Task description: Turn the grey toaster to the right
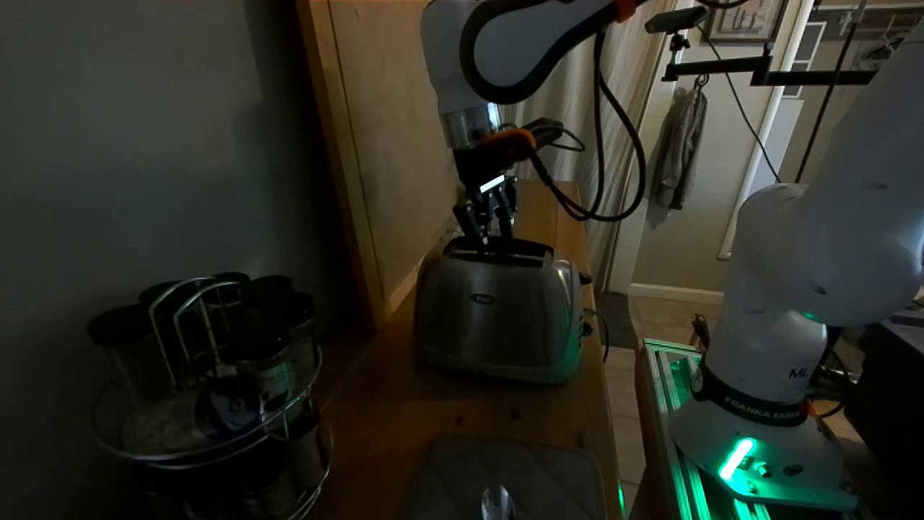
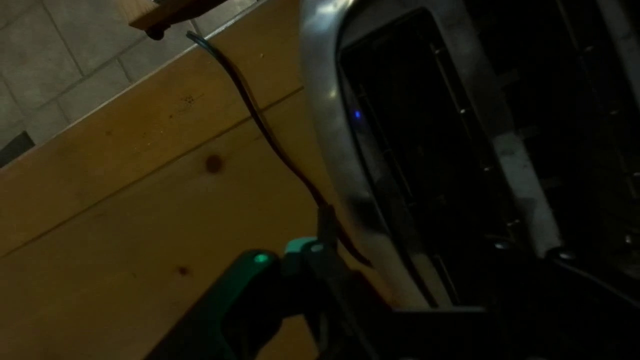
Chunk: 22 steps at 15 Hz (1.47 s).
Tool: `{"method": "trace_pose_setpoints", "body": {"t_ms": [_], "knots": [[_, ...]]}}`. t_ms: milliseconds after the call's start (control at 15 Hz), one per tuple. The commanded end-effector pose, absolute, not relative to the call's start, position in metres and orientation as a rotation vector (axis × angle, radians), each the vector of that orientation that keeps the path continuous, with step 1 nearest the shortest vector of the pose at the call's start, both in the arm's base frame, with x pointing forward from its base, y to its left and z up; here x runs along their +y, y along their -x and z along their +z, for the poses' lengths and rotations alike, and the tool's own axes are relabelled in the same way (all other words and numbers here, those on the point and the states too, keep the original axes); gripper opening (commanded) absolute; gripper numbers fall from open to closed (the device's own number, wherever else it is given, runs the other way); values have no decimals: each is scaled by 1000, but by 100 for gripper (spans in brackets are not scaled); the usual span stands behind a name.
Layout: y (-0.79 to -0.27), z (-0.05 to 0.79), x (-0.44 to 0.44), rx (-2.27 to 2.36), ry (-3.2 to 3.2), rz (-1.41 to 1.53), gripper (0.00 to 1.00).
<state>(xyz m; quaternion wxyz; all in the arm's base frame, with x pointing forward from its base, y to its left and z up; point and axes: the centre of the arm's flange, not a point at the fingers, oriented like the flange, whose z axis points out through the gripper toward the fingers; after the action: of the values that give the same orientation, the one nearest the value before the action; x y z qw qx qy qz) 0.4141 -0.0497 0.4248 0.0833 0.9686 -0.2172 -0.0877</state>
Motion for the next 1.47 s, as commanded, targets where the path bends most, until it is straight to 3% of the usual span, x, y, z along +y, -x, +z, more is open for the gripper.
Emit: {"method": "trace_pose_setpoints", "body": {"t_ms": [0, 67, 200, 1400], "knots": [[-410, 452, -50, -590, -2883, -137, 88], [-410, 458, -50, -565, -2891, -114, 96], [-409, 467, -49, -507, -2889, -65, 100], [-367, 555, 20, 27, -3097, 82, 100]]}}
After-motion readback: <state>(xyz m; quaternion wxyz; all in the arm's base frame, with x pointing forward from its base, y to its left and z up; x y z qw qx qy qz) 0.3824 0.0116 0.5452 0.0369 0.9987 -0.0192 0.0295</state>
